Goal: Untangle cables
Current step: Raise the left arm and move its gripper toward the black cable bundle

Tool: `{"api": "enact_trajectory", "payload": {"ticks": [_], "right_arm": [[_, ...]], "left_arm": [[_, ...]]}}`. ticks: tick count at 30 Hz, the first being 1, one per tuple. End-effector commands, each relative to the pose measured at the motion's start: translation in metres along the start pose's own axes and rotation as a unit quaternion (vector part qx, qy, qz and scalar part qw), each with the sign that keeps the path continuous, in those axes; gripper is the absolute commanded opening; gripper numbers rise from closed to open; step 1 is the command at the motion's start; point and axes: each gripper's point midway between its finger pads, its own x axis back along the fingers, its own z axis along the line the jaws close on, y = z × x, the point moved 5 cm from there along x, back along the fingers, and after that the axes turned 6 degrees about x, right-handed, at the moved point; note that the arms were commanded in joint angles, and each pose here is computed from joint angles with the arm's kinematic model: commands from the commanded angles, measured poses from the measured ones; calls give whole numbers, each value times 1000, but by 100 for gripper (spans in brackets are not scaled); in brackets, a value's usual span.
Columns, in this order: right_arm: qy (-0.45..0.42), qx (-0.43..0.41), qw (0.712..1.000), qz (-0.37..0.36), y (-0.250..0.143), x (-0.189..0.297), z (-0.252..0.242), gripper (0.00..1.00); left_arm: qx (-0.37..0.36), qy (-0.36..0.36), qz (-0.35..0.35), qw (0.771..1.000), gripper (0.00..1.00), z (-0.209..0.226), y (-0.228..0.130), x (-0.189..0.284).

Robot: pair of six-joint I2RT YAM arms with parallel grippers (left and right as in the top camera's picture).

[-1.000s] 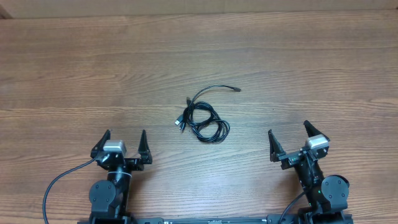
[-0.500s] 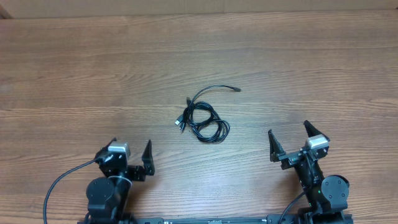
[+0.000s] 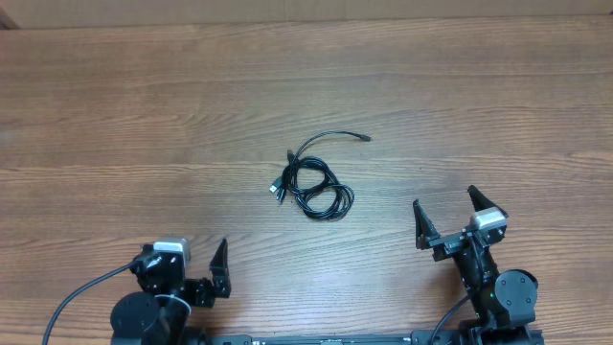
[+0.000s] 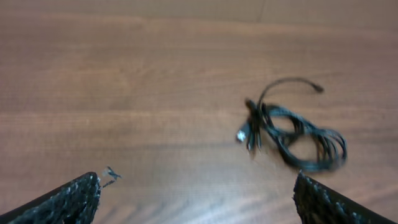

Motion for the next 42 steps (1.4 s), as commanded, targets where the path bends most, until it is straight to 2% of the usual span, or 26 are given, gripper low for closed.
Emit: {"api": "enact_trajectory", "payload": {"ticks": [1, 8, 13, 21, 27, 42], "right_arm": [[3, -1, 1000, -2, -2, 0, 1, 100], [3, -1, 1000, -3, -2, 0, 1, 100], [3, -1, 1000, -3, -2, 0, 1, 100], [3, -1, 1000, -3, -2, 0, 1, 100], [3, -1, 1000, -3, -2, 0, 1, 100], [3, -1, 1000, -3, -2, 0, 1, 100]], "left_arm": [[-3, 2, 31, 1000, 100, -4, 13, 7], [13, -4, 146, 989, 100, -11, 24, -16], [34, -17, 249, 968, 100, -17, 28, -48], [57, 6, 363, 930, 100, -15, 29, -90], [62, 12, 393, 917, 99, -12, 21, -103], [59, 10, 381, 923, 100, -12, 25, -107]]}}
